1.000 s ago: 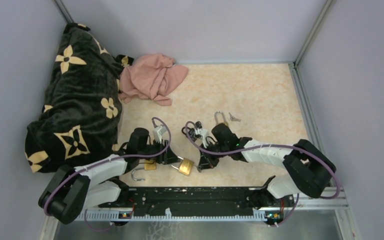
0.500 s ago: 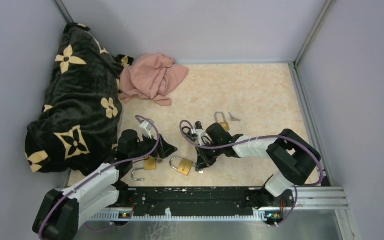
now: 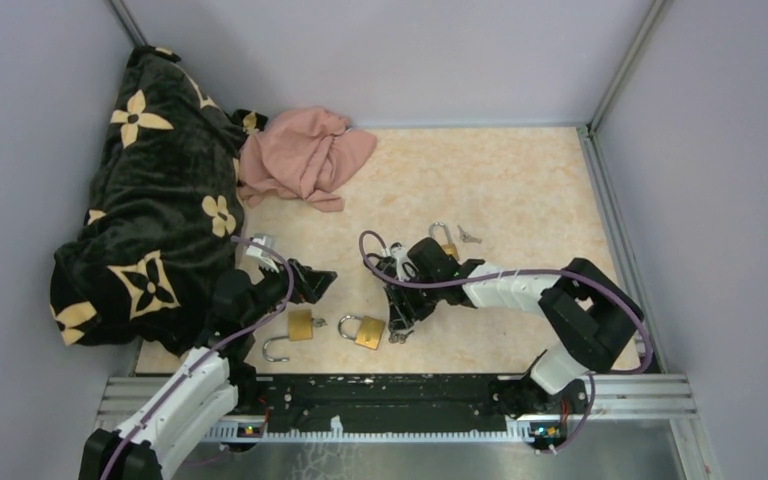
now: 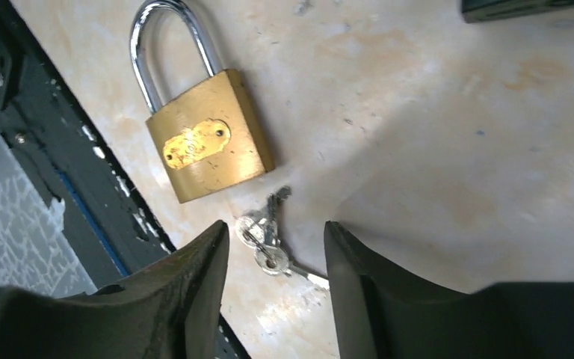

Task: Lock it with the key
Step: Place the key at the center of the board, then pick up the lock from the center of the board.

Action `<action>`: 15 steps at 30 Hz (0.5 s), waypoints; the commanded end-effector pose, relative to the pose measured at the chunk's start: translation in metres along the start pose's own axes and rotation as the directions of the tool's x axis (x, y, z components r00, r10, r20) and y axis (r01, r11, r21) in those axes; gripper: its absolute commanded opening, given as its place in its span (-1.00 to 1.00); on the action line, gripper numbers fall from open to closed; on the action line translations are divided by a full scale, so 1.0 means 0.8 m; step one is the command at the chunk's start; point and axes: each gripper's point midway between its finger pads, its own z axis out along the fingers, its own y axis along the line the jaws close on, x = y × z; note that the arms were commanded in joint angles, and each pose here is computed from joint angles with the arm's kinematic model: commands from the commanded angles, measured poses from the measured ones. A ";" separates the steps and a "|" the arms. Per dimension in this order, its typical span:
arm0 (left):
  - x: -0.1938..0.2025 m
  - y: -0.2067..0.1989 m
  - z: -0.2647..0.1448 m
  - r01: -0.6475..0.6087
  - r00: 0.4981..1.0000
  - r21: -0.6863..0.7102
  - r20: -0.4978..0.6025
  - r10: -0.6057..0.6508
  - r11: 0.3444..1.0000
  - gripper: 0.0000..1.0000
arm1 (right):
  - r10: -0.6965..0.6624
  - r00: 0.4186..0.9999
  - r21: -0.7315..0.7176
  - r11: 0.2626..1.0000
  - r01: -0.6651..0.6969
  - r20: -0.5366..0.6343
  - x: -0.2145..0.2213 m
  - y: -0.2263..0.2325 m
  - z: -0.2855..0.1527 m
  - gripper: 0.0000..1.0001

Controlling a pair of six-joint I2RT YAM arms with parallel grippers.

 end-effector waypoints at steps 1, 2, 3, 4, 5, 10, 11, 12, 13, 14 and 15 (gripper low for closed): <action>-0.026 -0.007 -0.005 -0.017 0.995 0.017 0.100 0.016 1.000 0.97 | -0.056 0.994 0.134 0.990 0.043 0.090 -0.040 -0.006 -0.031 0.03; -0.031 -0.007 -0.006 -0.022 0.993 0.012 0.118 0.021 1.000 0.97 | -0.066 0.992 0.155 0.987 0.050 0.105 -0.047 -0.005 -0.039 0.06; -0.036 -0.007 -0.008 -0.025 0.990 0.007 0.135 0.024 1.000 0.97 | -0.082 0.988 0.178 0.982 0.058 0.131 -0.058 -0.002 -0.047 0.07; -0.041 -0.006 -0.009 -0.030 0.988 0.000 0.153 0.029 1.000 0.97 | -0.097 0.984 0.196 0.978 0.066 0.151 -0.067 0.000 -0.054 0.10; -0.047 -0.004 -0.010 -0.033 0.985 -0.011 0.169 0.034 0.999 0.97 | -0.113 0.979 0.211 0.974 0.077 0.168 -0.074 0.004 -0.060 0.18; -0.068 0.025 -0.016 -0.021 0.971 -0.116 0.233 0.048 0.993 0.98 | -0.276 0.938 0.262 0.940 0.218 0.211 -0.105 0.036 -0.071 0.76; -0.070 0.032 -0.017 -0.016 0.970 -0.142 0.238 0.050 0.990 0.97 | -0.326 0.921 0.263 0.927 0.267 0.213 -0.111 0.042 -0.070 0.83; -0.073 0.040 -0.019 -0.011 0.968 -0.169 0.246 0.053 0.986 0.97 | -0.357 0.906 0.253 0.920 0.299 0.228 -0.117 0.051 -0.068 0.89; -0.075 0.048 -0.021 -0.007 0.966 -0.193 0.252 0.057 0.981 0.97 | -0.403 0.884 0.246 0.905 0.347 0.237 -0.123 0.059 -0.066 0.94; -0.078 0.054 -0.023 -0.004 0.963 -0.212 0.261 0.061 0.977 0.97 | -0.439 0.863 0.229 0.893 0.388 0.251 -0.130 0.068 -0.064 0.97; -0.082 0.060 -0.026 -0.001 0.960 -0.229 0.273 0.065 0.973 0.97 | -0.487 0.833 0.207 0.872 0.444 0.264 -0.135 0.080 -0.061 0.97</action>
